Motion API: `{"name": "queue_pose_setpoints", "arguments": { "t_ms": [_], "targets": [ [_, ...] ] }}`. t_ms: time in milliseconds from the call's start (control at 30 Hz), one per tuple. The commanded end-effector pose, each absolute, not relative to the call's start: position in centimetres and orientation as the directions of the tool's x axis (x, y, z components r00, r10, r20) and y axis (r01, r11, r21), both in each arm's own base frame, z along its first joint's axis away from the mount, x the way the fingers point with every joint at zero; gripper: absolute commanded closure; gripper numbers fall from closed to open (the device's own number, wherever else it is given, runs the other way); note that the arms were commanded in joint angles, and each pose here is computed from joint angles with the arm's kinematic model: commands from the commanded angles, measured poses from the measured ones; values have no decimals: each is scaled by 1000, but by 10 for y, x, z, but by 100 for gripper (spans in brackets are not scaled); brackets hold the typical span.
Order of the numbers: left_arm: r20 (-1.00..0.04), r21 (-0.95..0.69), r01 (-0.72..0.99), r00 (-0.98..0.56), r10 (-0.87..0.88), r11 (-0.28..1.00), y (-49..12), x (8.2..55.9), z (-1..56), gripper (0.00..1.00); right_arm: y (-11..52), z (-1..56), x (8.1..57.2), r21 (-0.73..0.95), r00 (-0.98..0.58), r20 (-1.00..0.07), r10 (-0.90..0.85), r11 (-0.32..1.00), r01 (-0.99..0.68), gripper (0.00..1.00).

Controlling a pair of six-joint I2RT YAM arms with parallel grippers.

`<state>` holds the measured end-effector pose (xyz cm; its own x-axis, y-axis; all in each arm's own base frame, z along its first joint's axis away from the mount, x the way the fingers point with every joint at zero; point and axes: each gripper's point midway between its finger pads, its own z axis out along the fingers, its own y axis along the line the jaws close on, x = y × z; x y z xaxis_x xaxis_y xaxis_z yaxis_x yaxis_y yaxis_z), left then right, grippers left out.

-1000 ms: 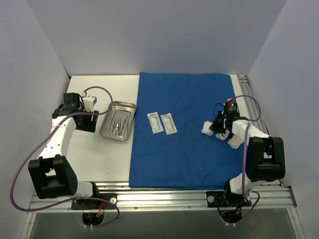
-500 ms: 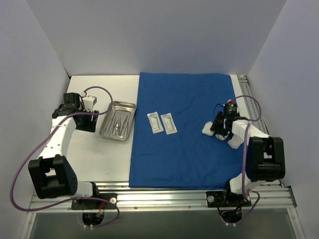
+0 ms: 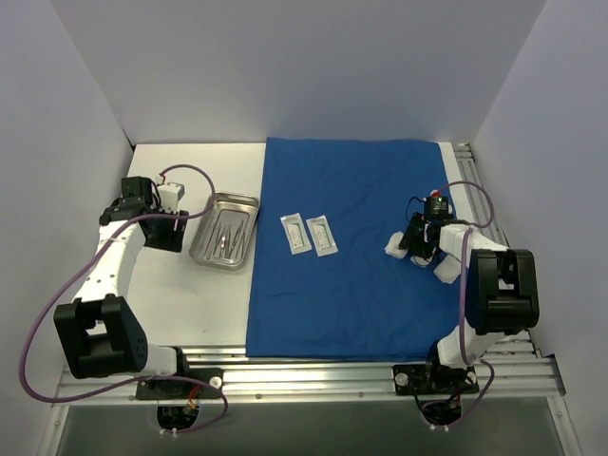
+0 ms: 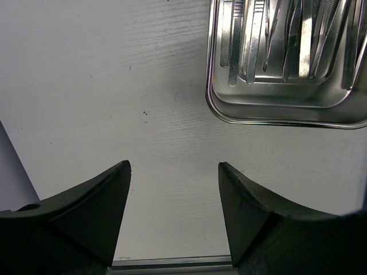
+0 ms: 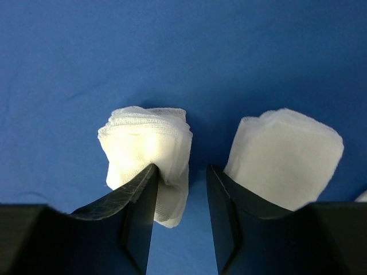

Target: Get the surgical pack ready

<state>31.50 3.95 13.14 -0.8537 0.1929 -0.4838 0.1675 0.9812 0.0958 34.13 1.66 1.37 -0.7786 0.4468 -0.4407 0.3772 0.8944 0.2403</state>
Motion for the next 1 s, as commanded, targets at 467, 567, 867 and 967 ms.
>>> {"name": "queue_pose_setpoints", "arguments": {
  "t_ms": [467,567,867,967],
  "targets": [
    [-511,104,157,-839,188,982,42,325,140,28,38,-6,348,352,-792,-409,453,879,321,70],
    [-511,105,157,-839,188,982,42,325,140,28,37,-8,347,354,-791,-406,458,877,326,76],
    [-506,106,156,-842,188,982,42,325,139,28,38,16,353,373,-771,-451,449,880,294,100],
    [-509,112,151,-840,187,982,43,324,140,28,40,25,356,385,-761,-472,445,881,277,100]
  ]
}}
